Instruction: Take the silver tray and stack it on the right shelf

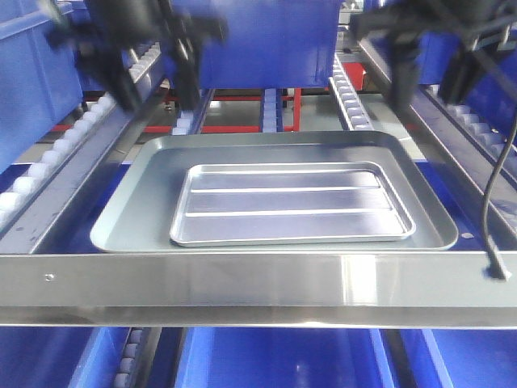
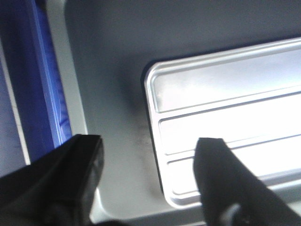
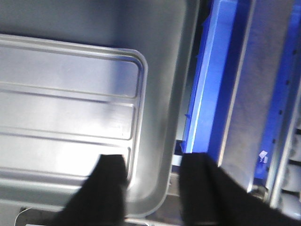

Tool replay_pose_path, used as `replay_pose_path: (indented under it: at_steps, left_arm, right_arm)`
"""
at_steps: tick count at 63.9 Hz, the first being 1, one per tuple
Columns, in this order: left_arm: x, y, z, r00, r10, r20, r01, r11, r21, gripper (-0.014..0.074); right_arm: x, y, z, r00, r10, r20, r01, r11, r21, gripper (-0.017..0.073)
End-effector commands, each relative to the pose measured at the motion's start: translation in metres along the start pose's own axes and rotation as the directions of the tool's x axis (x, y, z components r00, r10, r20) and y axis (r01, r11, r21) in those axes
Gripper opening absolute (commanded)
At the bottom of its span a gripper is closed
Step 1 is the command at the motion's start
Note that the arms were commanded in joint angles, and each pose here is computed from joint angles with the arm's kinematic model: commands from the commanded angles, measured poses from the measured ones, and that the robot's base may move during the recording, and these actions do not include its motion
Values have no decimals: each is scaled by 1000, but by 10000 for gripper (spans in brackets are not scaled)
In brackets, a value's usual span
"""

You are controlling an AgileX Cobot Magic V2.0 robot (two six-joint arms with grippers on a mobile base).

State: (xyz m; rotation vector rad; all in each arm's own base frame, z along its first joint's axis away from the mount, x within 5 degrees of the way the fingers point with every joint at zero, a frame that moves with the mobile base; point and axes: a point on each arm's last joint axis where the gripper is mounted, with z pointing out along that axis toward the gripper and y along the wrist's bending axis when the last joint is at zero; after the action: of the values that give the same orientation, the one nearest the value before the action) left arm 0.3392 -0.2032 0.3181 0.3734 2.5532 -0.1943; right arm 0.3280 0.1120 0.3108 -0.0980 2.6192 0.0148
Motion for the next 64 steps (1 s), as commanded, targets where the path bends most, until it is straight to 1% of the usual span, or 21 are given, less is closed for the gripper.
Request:
replay_pose_path:
  at_steps: [1, 6, 7, 8, 14, 15, 19, 23, 24, 33, 35, 42, 45, 48, 51, 55, 58, 60, 61, 63, 64]
  left_arm:
    - [-11, 4, -61, 985, 27, 170, -33, 999, 28, 181]
    - [-5, 8, -84, 974, 52, 220, -60, 998, 28, 73]
    - [-4, 9, -87, 972, 57, 229, -65, 997, 28, 54]
    - [-2, 9, -89, 970, 61, 235, -70, 997, 28, 34]
    - [17, 15, -102, 961, 66, 267, -77, 996, 32, -102]
    - [20, 16, -103, 960, 66, 272, -78, 996, 34, -109]
    - [34, 19, -106, 951, 68, 302, -84, 996, 41, -94]
    - [54, 23, -106, 937, 69, 342, -92, 994, 53, -94]
    - [61, 24, -103, 939, 71, 338, -95, 994, 54, -94]
    - [106, 33, -100, 892, 65, 446, -116, 989, 88, -94]
    - [118, 35, -95, 889, 66, 453, -120, 988, 92, -94]
    - [153, 42, -95, 850, 56, 524, -134, 984, 113, -94]
    - [168, 45, -96, 833, 50, 551, -140, 983, 121, -94]
    - [184, 49, -99, 808, 42, 588, -146, 981, 130, -94]
    - [196, 51, -99, 792, 37, 609, -150, 979, 135, -94]
    - [210, 55, -108, 749, 22, 663, -157, 977, 144, -94]
    - [219, 58, -118, 710, 9, 705, -161, 975, 150, -94]
    - [223, 59, -123, 690, 5, 724, -165, 975, 150, -94]
    - [225, 60, -128, 673, 4, 739, -169, 974, 149, -94]
    - [228, 62, -133, 653, -3, 758, -170, 974, 151, -94]
    - [230, 63, -137, 637, -8, 771, -172, 973, 152, -94]
  right_arm:
    - [-5, -8, -43, 992, -18, 127, 19, 1000, -8, 160]
    - [3, -12, -55, 989, -31, 146, 33, 999, -10, 44]
    - [5, -13, -56, 989, -33, 145, 35, 999, -10, 38]
    - [7, -14, -58, 988, -33, 148, 35, 999, -11, 50]
    - [20, -18, -66, 986, -34, 165, 37, 999, -16, 57]
    - [23, -19, -67, 985, -34, 168, 37, 999, -18, 57]
    - [34, -22, -71, 981, -36, 190, 41, 999, -26, 57]
    - [46, -25, -73, 976, -41, 214, 49, 998, -34, 57]
    - [49, -25, -73, 975, -43, 220, 52, 998, -36, 57]
    - [83, -32, -70, 960, -49, 275, 69, 996, -62, 57]
    - [90, -33, -69, 957, -50, 286, 72, 995, -67, 57]
    - [121, -39, -65, 937, -50, 346, 87, 992, -93, 57]
    - [130, -40, -65, 923, -48, 382, 95, 990, -105, 57]
    - [144, -43, -66, 903, -43, 428, 104, 987, -120, 57]
    - [154, -45, -68, 881, -39, 472, 113, 985, -130, 57]
    - [166, -48, -72, 847, -37, 531, 131, 982, -140, 57]
    - [174, -50, -79, 811, -35, 584, 146, 979, -144, 57]
    - [180, -52, -85, 784, -31, 620, 153, 978, -145, 57]
    - [183, -54, -89, 768, -28, 639, 156, 977, -145, 57]
    - [187, -55, -94, 744, -23, 667, 161, 976, -146, 57]
    - [189, -57, -98, 727, -17, 686, 162, 976, -147, 57]
